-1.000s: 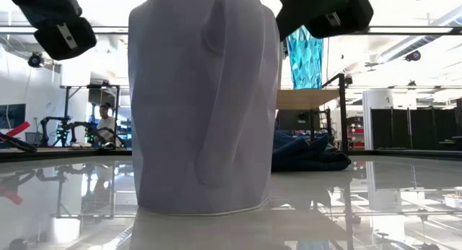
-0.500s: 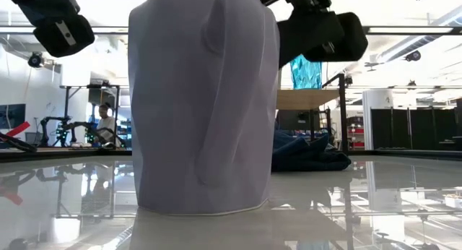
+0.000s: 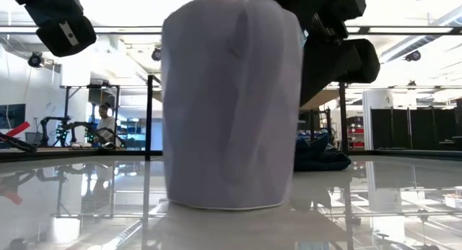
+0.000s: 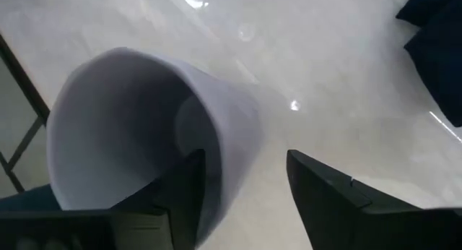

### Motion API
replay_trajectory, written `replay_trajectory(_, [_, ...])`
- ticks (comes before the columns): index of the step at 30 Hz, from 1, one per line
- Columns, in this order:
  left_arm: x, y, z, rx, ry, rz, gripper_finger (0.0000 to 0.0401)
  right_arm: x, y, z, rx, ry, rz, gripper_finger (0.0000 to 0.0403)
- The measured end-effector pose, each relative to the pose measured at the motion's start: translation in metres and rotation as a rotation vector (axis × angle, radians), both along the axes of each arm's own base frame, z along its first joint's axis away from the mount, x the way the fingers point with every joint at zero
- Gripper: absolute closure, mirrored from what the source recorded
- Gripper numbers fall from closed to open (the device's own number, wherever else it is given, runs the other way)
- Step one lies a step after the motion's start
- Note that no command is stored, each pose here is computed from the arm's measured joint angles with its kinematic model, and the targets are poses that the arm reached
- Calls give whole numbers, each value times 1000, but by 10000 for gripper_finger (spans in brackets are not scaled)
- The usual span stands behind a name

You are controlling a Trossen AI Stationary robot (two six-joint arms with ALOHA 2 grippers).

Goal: Stack small to large cups/mugs on shelf
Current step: Put the gray mug on the shelf

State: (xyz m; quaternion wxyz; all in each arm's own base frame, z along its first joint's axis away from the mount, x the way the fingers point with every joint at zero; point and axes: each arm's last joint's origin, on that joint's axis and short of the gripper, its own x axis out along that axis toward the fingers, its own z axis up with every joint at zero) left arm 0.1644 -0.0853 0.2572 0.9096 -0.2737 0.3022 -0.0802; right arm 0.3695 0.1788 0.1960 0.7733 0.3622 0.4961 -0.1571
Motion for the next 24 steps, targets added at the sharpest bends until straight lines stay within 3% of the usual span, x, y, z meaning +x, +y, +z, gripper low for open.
replay_trajectory(16, [1,0,-1,2,4,6,338,12,-5,18,-30,-65,97,366])
replay_trajectory(20, [1,0,-1,1,4,6,338,17,-10,24,-42,-83,113,388])
replay_trajectory(24, [1,0,-1,1,4,6,338,18,-12,27,-41,-86,116,382])
